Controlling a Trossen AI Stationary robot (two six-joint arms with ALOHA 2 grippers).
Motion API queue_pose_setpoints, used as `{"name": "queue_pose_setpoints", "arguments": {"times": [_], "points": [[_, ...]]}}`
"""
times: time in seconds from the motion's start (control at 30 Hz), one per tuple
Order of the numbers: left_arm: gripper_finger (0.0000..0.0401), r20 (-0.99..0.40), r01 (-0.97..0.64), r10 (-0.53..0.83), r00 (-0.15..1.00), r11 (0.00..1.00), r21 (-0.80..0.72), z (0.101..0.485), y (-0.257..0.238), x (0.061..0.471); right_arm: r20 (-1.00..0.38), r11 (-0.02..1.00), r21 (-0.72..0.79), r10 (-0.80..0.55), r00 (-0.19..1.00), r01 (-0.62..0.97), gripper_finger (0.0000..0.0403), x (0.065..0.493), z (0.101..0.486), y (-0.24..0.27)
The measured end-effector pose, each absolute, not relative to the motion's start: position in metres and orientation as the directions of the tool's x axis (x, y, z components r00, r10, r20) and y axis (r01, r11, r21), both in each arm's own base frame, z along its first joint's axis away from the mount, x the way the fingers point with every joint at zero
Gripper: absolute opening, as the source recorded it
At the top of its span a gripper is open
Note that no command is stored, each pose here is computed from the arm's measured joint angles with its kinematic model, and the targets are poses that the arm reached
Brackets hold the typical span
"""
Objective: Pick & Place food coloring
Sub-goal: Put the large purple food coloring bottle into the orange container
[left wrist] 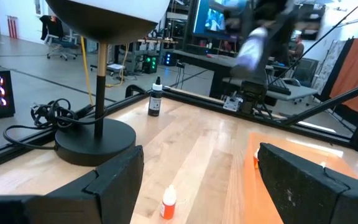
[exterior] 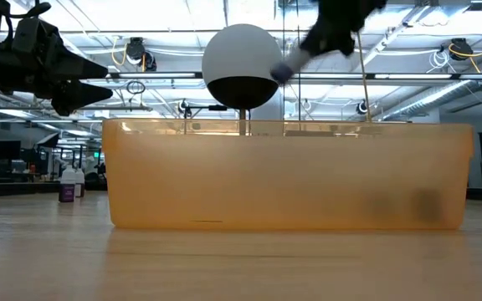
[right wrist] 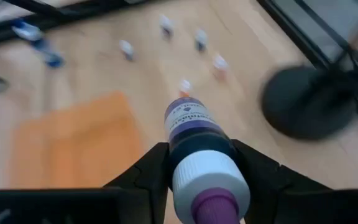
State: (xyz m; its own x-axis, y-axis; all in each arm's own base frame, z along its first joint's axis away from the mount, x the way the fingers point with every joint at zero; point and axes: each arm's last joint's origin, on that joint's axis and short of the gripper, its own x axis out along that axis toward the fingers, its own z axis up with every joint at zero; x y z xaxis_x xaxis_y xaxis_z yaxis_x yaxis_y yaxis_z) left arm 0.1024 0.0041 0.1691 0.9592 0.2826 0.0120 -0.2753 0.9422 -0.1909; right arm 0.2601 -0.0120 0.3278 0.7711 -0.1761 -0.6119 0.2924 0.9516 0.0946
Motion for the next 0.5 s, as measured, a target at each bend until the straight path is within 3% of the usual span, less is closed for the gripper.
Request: {"name": "queue_pose_setpoints", "arguments": {"times": [0.1,0.27,0.37,0.5], "points": [[0.0310,0.012,-0.275,0.283,0.959,0.942,-0.191,0.169,0.004,0.102,-0.620,0.967,0.036,-0.176,0.765,0.251,0.0131,0.276,0.354,0.012],[0.0310,0.014,-0.275,0.283,0.959,0.942,-0.191,0.169,0.004,0.102,-0.742,0.976,-0.088,-0.197,0.641,0.198,0.0131,0.317,0.382,0.045],[0.0310,0.013,-0.275,0.283,0.959,0.942,-0.191,0.169,0.004,0.102,-0.844,0.973,-0.147,-0.216,0.491,0.175,0.0131,0.341,0.374,0.054],[0.0310,0.013,-0.275,0.283,0.959,0.942,-0.191,0.169,0.004,0.102,-0.950,0.973,-0.190,-0.217,0.224,0.134,0.0131,0.364,0.330,0.055]]}}
